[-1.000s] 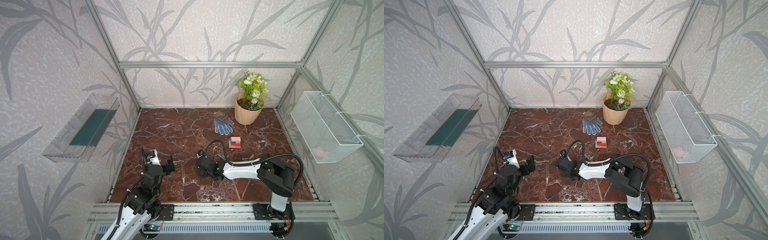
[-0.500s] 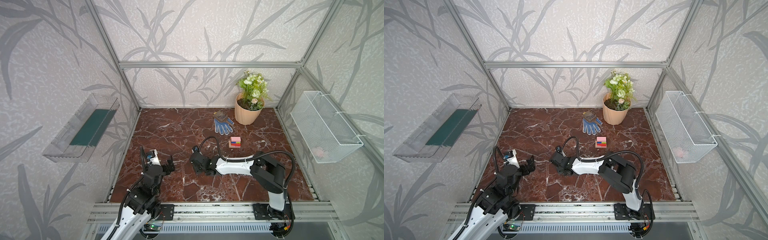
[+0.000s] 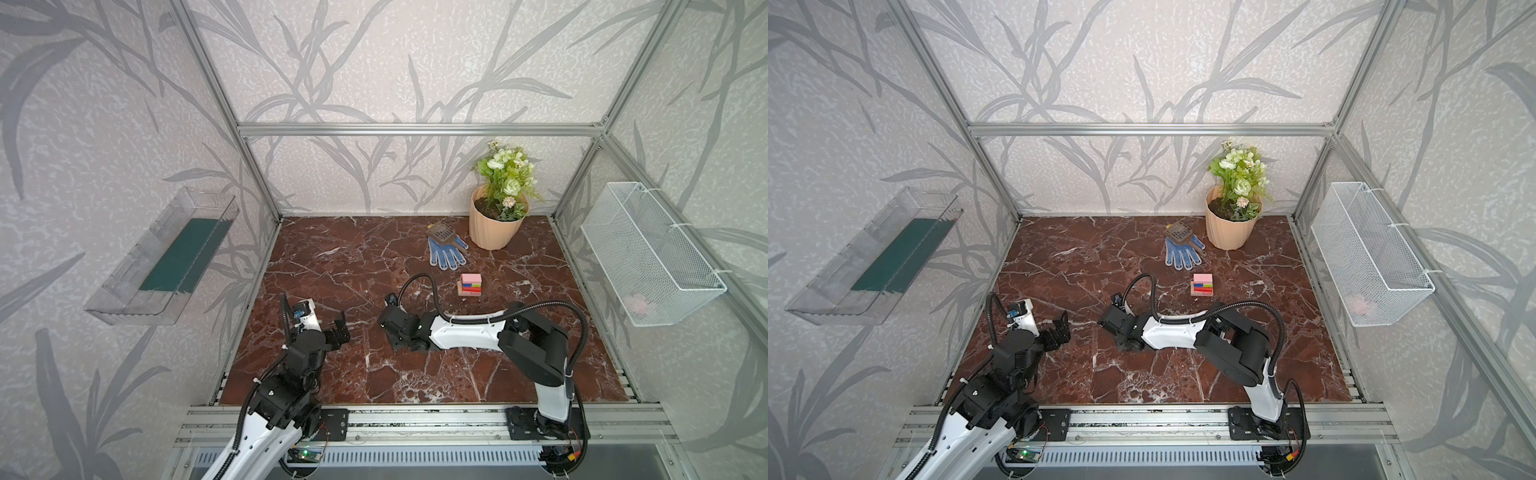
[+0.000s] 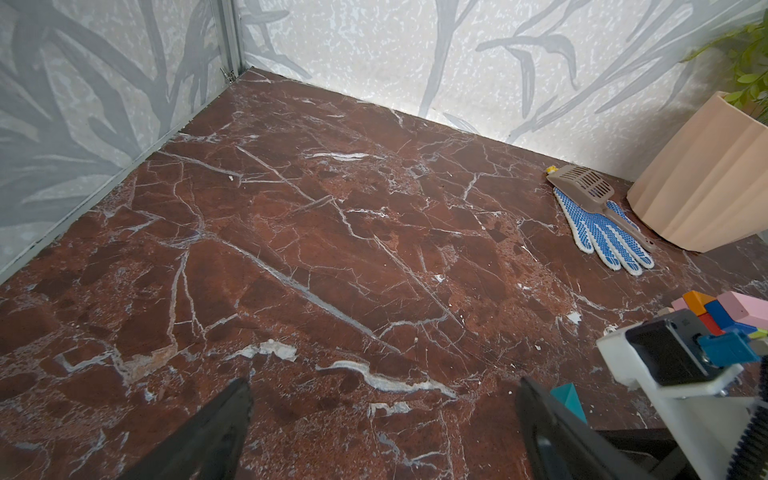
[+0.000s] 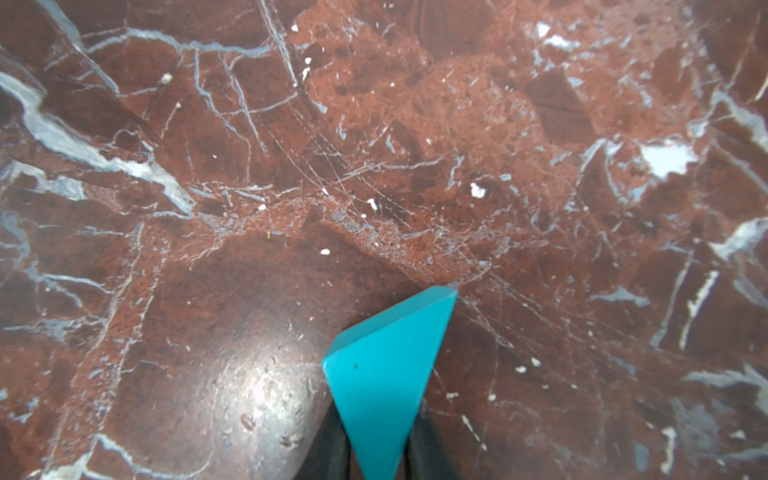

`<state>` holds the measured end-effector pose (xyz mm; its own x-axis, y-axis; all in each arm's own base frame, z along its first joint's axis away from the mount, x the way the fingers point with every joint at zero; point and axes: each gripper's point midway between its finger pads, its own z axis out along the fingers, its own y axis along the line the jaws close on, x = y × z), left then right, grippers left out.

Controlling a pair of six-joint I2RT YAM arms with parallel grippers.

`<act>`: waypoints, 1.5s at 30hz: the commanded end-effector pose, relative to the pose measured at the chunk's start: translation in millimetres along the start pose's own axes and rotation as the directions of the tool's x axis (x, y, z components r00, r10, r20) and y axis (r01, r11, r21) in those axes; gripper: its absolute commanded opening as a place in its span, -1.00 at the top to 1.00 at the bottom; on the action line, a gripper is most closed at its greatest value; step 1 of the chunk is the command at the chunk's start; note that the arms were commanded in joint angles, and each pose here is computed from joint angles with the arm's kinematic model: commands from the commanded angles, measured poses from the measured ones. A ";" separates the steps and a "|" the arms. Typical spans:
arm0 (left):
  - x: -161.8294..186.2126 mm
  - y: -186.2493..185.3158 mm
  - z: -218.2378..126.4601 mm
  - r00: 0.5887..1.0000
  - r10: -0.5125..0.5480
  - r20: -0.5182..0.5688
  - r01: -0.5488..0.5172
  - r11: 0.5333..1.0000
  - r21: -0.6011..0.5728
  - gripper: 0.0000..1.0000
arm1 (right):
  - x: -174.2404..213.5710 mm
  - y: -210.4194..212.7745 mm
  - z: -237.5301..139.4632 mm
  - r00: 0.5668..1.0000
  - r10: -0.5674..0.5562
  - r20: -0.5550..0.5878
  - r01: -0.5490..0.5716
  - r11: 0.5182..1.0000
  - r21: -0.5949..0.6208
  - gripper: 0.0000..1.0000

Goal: Build the wood block tower
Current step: 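Lift the teal block with the right gripper and carry it toward the stack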

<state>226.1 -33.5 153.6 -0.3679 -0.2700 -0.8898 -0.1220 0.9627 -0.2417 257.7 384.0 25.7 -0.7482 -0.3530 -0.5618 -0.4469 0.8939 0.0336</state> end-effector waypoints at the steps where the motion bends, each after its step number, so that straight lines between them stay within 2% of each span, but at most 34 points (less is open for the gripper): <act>1: -7.6 1.6 -3.7 1.000 -0.017 0.015 0.017 1.000 -0.012 -0.99 | -16.2 -8.6 -17.0 0.999 0.013 0.046 -0.013 1.000 0.002 0.54; 5: -7.5 1.2 -3.7 1.000 -0.017 0.014 0.017 1.000 -0.010 -0.98 | -14.4 -8.8 -13.6 0.999 0.014 0.036 -0.014 1.000 -0.002 -0.03; 12: -6.8 1.2 -3.4 1.000 -0.017 0.013 0.017 1.000 -0.009 -0.98 | -13.1 -3.6 1.3 1.000 0.009 0.008 -0.009 1.000 0.015 -0.12; 18: -6.7 1.2 -3.2 1.000 -0.016 0.013 0.016 1.000 -0.009 -0.99 | -16.7 -4.0 10.2 1.000 0.005 0.000 -0.005 0.999 0.033 -0.07; 23: -6.6 0.6 -3.2 1.000 -0.015 0.012 0.016 1.000 -0.007 -0.99 | -17.5 -8.8 17.8 1.000 0.018 -0.018 -0.017 0.999 0.049 0.20; 30: -6.6 -0.5 -2.8 1.000 -0.015 0.012 0.015 1.000 -0.002 -0.99 | -19.1 -8.6 17.3 1.000 0.015 -0.017 -0.014 0.998 0.054 0.44; 36: -6.9 -0.6 -2.9 1.000 -0.015 0.013 0.015 1.000 -0.002 -0.99 | -30.8 -13.4 1.3 1.000 0.008 0.027 -0.009 0.999 0.046 0.51; 40: -6.7 -0.8 -3.0 1.000 -0.016 0.012 0.016 1.000 0.001 -0.99 | -34.0 -16.4 -4.6 0.997 -0.065 0.043 0.065 0.998 0.001 0.51; 45: -6.7 -3.1 -3.5 1.000 -0.015 0.007 0.015 1.000 0.013 -0.99 | -17.9 -13.9 -8.4 0.979 -0.198 0.040 0.200 0.978 -0.057 0.50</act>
<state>226.2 -34.0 153.6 -0.3685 -0.2700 -0.8896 -0.1195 0.9627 -0.2427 277.4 373.7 30.9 -0.6936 -0.4478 -0.5643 -0.5299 0.8478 -0.0216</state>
